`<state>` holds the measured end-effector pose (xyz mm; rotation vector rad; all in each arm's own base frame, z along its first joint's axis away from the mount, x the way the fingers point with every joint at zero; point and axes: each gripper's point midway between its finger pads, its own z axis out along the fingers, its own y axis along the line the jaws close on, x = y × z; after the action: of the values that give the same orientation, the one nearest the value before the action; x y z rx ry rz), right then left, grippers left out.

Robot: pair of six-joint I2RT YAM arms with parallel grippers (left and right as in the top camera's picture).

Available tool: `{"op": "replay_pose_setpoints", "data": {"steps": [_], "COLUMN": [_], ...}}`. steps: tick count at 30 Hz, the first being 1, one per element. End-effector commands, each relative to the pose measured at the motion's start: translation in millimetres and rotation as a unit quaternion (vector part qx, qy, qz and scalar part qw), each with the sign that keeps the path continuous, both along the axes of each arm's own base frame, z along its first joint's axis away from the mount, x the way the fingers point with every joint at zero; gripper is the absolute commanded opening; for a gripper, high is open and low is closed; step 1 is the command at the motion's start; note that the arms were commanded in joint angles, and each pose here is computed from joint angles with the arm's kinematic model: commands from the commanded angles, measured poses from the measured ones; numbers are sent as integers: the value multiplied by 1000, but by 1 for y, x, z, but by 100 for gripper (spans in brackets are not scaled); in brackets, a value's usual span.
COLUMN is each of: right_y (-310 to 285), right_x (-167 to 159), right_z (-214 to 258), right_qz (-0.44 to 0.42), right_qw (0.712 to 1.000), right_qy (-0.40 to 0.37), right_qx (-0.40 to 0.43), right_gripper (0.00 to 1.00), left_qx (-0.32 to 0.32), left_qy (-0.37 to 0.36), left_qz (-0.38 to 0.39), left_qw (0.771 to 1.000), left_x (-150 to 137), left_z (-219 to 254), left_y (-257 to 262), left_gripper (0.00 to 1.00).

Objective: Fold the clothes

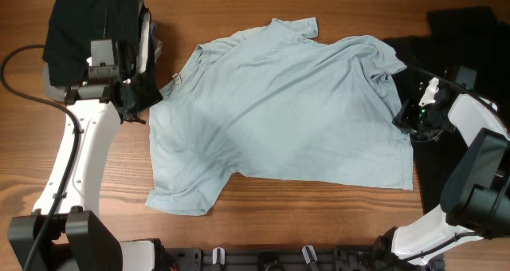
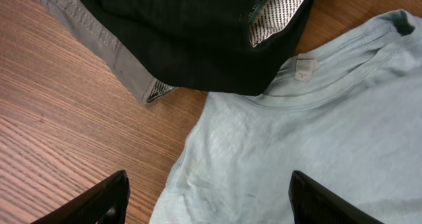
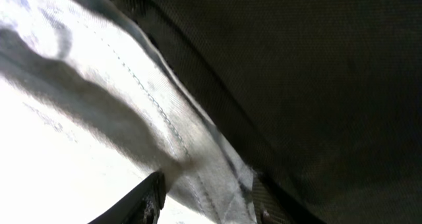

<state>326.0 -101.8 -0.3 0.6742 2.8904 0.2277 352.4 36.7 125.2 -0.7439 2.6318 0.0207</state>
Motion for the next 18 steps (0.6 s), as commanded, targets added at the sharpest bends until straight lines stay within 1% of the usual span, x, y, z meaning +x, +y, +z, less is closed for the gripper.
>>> {"op": "replay_pose_setpoints", "data": {"steps": [1, 3, 4, 6, 10, 11, 12, 13, 14, 16, 18], "right_y": [6, 17, 19, 20, 15, 13, 12, 12, 11, 14, 15], "right_x": [-14, -12, -11, -12, -12, -13, -18, -22, -26, -26, -25], "right_z": [-17, -15, -14, -14, -15, -15, -16, -16, -17, -16, -13], "right_qz": [16, 39, 43, 43, 40, 39, 39, 39, 38, 41, 42], "right_qw": [999, 998, 998, 998, 998, 998, 998, 998, 998, 997, 997], "right_qy": [35, 23, 20, 21, 22, 27, 37, 46, 55, 54, 51], "right_qx": [11, 38, 46, 46, 35, 28, 25, 24, 19, 27, 31], "right_gripper": [29, 23, 22, 16, 8, 20, 44, 48, 48, 46, 46], "left_qx": [7, 7, 7, 7, 7, 7, 7, 7, 7, 7, 7], "left_qy": [6, 6, 5, 4, 4, 4, 4, 4, 4, 4, 4], "left_qz": [0, 0, 0, 0, 0, 0, 0, 0, 0, 0, 0], "left_qw": [1000, 1000, 1000, 1000, 1000, 1000, 1000, 1000, 1000, 1000, 1000], "left_x": [0, 0, 0, 1, 1, 1, 1, 1, 1, 1, 1], "left_z": [-3, -3, -3, -3, -3, -3, -3, -3, -3, -3, -2], "left_y": [5, 5, 5, 5, 5, 5, 5, 5, 5, 5, 5], "left_gripper": [77, 77, 77, 76, 76, 76, 76, 76, 76, 76, 77]}}
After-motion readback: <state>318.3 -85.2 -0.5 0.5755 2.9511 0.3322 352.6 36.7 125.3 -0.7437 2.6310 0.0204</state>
